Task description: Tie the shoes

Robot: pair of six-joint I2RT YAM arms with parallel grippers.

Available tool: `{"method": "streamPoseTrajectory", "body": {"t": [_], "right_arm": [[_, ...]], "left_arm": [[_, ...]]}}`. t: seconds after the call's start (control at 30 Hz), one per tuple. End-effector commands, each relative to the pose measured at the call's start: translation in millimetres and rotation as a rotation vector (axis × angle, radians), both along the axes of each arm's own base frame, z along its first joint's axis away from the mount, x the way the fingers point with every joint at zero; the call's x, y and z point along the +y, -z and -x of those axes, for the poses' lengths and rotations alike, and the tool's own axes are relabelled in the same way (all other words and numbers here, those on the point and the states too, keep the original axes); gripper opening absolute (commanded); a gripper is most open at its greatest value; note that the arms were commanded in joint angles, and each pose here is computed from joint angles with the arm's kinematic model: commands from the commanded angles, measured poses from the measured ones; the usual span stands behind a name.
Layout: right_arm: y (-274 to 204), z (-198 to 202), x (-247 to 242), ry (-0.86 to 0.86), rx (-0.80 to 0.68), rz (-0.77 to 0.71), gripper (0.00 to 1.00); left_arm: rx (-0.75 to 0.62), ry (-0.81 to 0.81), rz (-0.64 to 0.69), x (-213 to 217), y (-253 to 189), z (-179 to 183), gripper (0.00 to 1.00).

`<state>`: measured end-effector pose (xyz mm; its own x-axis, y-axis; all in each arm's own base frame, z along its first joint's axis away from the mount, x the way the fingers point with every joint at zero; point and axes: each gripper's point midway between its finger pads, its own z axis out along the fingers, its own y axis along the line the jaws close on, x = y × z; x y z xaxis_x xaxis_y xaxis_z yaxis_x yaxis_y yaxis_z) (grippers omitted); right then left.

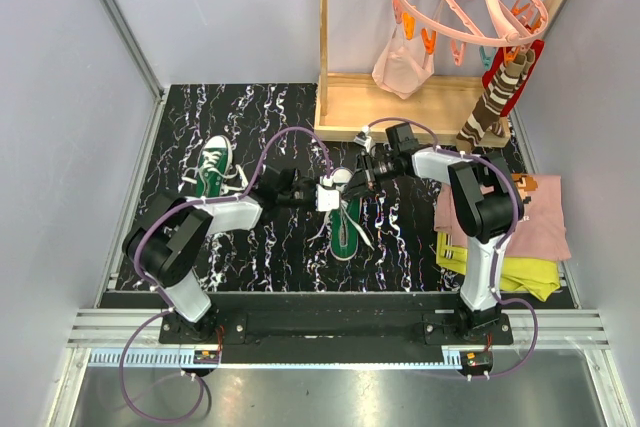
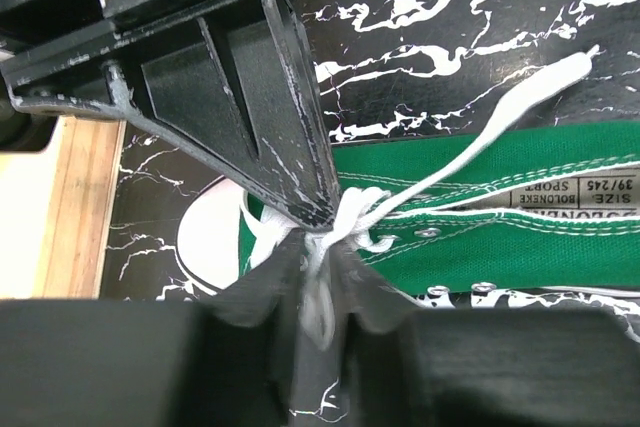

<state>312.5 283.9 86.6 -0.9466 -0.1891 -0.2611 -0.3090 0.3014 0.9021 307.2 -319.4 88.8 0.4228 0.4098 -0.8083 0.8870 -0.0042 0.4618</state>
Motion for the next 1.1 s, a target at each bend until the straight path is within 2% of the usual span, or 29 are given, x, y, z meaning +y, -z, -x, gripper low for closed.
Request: {"method": "streamPoseTrajectory", "body": {"t": [0.0, 0.1, 0.43, 0.73, 0.93, 1.07], "right_arm": [[-23, -11, -5, 0.028, -0.131, -0.006, 0.00], [-22, -9, -7, 0.032, -0.138, 0.000, 0.00], [-22, -9, -10, 0.039, -0.180, 0.021, 0.00], [-26, -8, -10, 0.034, -0.206, 0.016, 0.00], [-27, -10, -10, 0.035, -0.214, 0.017, 0.00], [-26, -9, -10, 0.034, -0.215, 0.019, 0.00]], "left_arm": [[-0.079, 0.018, 0.064, -6, -32, -1, 0.29], [-0.080, 0.014, 0.064, -5, -34, -2, 0.35], [-0.075, 0.000, 0.050, 1, -35, 1, 0.47], [-0.049, 0.004, 0.033, 11, -34, 2, 0.46], [-0.046, 0.005, 0.035, 8, -36, -1, 0.37], [-0.053, 0.004, 0.040, 9, -40, -2, 0.37]]}}
